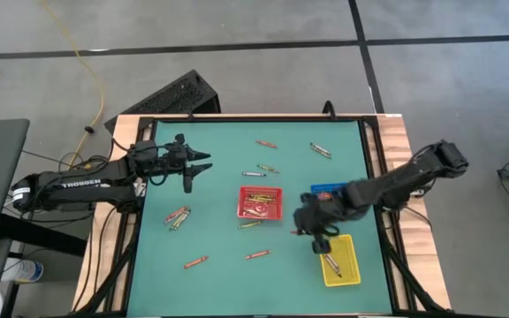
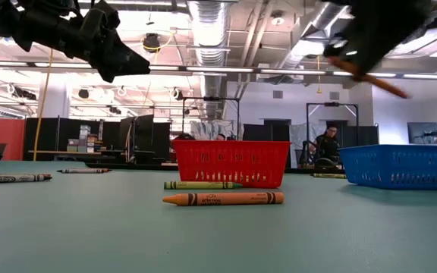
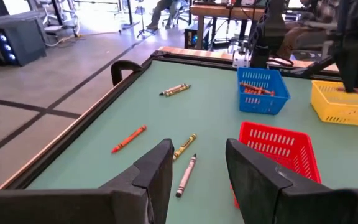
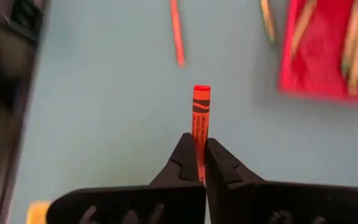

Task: Sort crayons
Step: Put the orange crayon into the blue basket

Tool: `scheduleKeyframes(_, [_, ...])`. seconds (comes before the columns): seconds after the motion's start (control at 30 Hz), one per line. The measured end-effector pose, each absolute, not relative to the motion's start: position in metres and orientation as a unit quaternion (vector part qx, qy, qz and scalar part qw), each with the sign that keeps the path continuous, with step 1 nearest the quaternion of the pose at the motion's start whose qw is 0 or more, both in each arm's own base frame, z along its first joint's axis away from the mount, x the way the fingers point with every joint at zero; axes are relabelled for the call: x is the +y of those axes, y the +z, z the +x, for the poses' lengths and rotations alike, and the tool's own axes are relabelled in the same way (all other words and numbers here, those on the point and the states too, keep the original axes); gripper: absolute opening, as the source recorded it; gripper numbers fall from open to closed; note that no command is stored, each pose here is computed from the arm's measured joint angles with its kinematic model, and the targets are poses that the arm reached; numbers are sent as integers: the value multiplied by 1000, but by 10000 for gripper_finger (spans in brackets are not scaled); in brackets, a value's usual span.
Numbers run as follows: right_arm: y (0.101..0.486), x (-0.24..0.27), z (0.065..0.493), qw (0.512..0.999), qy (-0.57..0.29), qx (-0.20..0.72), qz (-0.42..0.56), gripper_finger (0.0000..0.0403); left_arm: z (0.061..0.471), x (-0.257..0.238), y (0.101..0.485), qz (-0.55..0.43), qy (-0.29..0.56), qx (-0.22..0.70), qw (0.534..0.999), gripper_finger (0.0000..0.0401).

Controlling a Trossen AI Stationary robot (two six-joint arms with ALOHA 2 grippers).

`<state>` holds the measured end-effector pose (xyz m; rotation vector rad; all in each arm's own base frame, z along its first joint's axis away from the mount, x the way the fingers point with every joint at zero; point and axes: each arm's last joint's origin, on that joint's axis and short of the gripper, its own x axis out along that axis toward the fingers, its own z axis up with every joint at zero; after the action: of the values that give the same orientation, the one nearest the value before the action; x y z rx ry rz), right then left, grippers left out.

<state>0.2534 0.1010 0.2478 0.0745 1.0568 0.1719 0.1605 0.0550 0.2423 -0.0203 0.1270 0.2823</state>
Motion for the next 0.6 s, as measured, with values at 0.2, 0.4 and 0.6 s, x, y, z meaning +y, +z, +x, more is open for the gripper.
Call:
scheduleKeyframes(0.2, [250, 99, 215, 834, -27, 546, -70, 7, 161, 55, 245, -5, 140, 52, 989, 137])
scheduleKeyframes(0.4, [234, 65, 180, 819, -82, 559, -101, 7, 161, 55, 245, -34, 133, 45, 989, 137])
scheduleKeyframes(0.6, [226, 39, 166, 838, -90, 532, -80, 8, 161, 55, 245, -71, 134, 40, 988, 137])
